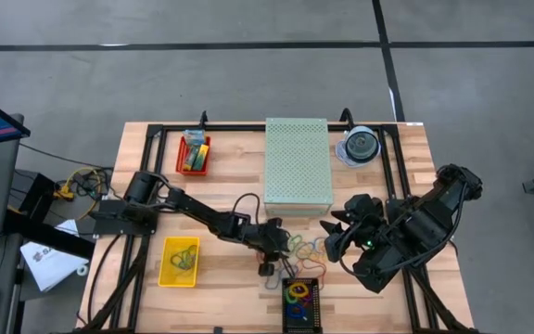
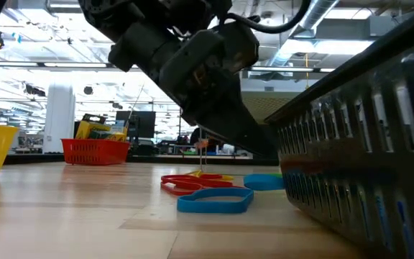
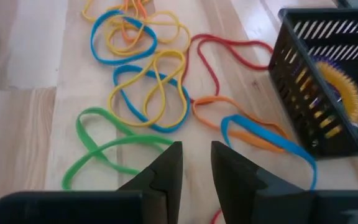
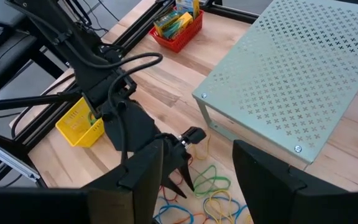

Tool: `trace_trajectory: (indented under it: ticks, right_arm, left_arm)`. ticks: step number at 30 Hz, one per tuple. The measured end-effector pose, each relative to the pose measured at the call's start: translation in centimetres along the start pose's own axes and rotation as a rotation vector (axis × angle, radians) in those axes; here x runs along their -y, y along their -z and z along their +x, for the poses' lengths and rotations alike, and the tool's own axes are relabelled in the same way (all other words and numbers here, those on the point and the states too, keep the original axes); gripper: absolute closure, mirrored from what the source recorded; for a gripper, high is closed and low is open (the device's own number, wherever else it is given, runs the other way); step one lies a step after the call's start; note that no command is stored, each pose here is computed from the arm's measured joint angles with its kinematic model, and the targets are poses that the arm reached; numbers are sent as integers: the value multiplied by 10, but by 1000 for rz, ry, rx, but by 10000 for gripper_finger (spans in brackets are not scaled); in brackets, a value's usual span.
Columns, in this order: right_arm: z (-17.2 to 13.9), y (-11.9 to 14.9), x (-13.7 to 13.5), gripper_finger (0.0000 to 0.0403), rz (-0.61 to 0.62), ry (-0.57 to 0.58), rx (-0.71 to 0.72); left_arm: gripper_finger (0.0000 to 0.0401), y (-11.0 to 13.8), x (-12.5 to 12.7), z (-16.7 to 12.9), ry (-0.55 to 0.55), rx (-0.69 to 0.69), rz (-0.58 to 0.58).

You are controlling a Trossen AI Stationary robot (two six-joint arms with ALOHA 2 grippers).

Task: Pick & Place Office Desk Supplies
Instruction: Put the green rubber band into the yellow bin

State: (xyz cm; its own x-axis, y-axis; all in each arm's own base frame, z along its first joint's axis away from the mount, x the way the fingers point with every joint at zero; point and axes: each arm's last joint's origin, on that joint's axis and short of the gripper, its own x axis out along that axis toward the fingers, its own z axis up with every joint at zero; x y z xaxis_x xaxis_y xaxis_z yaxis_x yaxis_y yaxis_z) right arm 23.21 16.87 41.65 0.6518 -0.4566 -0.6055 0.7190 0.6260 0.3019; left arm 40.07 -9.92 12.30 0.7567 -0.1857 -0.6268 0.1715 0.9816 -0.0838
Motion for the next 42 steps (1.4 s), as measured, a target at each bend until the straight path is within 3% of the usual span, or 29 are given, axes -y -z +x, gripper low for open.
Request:
trace_trajectory:
  ticks: [22, 30, 34, 42]
  right_arm:
    - [0, 0, 0, 212, 16, -1, -16]
    - [0, 1, 0, 212, 17, -1, -18]
    - [0, 0, 0, 212, 16, 0, -18]
    - [1, 0, 0, 212, 17, 2, -17]
  left_arm:
    - [325, 16, -4, 18, -31, -18, 19]
    - [391, 14, -9, 18, -41, 3, -45]
    - [396, 13, -9, 17, -39, 5, -85]
    - [399, -13, -5, -6, -13, 89, -92]
